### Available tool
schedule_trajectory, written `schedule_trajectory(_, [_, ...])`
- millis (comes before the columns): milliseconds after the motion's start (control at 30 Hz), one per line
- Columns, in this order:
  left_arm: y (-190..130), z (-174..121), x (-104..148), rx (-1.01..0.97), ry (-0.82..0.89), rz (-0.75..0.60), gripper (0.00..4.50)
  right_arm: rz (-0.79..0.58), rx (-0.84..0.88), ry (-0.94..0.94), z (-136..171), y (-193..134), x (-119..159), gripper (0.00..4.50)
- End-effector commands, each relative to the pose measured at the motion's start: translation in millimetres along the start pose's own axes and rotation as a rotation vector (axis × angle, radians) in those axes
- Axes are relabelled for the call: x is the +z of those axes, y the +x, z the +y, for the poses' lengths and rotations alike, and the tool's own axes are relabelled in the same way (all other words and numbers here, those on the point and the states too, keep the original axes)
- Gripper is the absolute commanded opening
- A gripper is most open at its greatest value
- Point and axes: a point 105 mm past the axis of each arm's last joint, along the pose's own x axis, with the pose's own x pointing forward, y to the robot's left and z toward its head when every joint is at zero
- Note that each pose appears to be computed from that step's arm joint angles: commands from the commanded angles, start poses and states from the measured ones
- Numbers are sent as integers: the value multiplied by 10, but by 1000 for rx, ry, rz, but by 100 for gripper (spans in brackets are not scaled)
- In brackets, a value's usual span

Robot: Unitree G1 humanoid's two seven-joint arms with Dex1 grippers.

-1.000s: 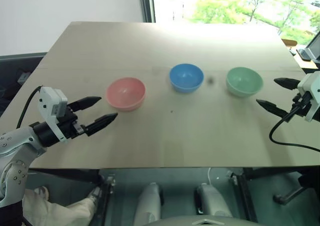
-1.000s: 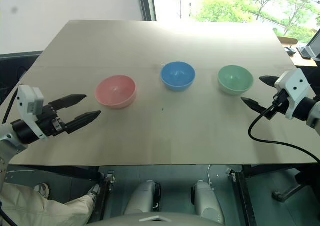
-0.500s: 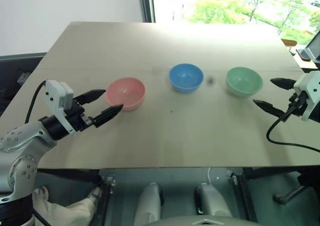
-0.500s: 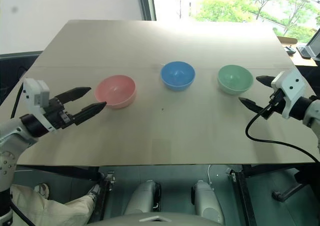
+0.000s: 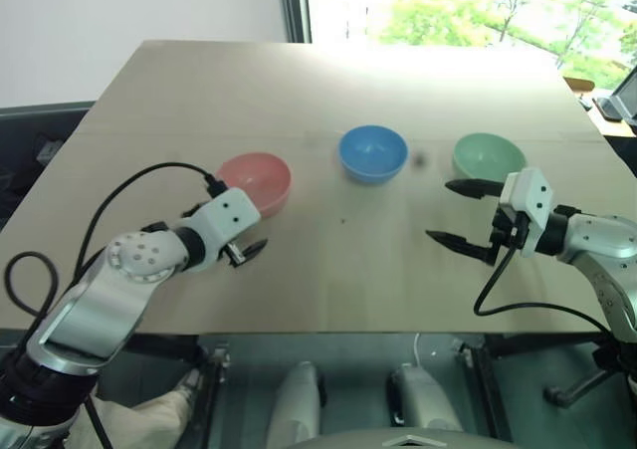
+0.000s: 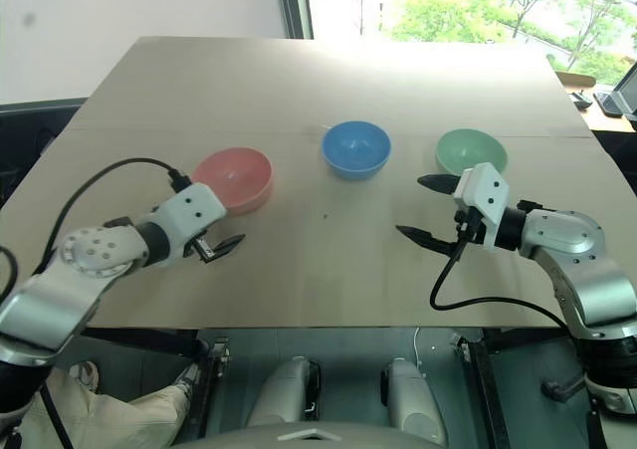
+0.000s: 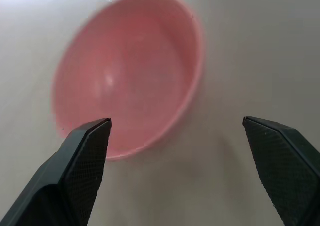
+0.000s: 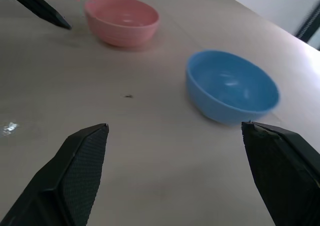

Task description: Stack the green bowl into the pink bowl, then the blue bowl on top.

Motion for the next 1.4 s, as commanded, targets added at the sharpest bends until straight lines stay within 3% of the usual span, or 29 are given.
schedule_trajectory(33, [32,134,103,52,65,-6,314,-49,8,-61,11,-17,180,450])
schedule_trajectory(100, [67,151,106,44,72,-7,296,-56,7,-56,18,-40,189,450])
schedule_trajectory(133, [82,148,105,37,75,-7,235,-59,6,-54,24,-50,192,450])
schedule_trajectory(200, [111,143,96,29,80,-11,152,-64,5,-53,37,-63,195,450])
schedule_trajectory(233, [126,139,93,25,79,-13,138,-67,2,-54,40,-67,198,450])
schedule_trajectory(333, [173,126,88,11,76,-23,7,-69,-7,-51,44,-75,201,450])
schedule_trajectory(567, [160,68,277,-58,77,-125,7,-53,-35,-47,67,-124,174,450])
schedule_trajectory(867, [-84,-452,825,-411,219,-489,7,-29,-92,-19,126,-259,146,450])
schedule_trajectory(1100, [82,-662,950,-602,363,-567,7,-6,-137,16,184,-323,110,450])
schedule_trajectory(1267, [299,-747,960,-664,428,-544,7,7,-149,24,280,-357,91,450])
schedule_trajectory(1400, [309,-732,1037,-703,413,-573,132,15,-160,28,299,-374,80,450])
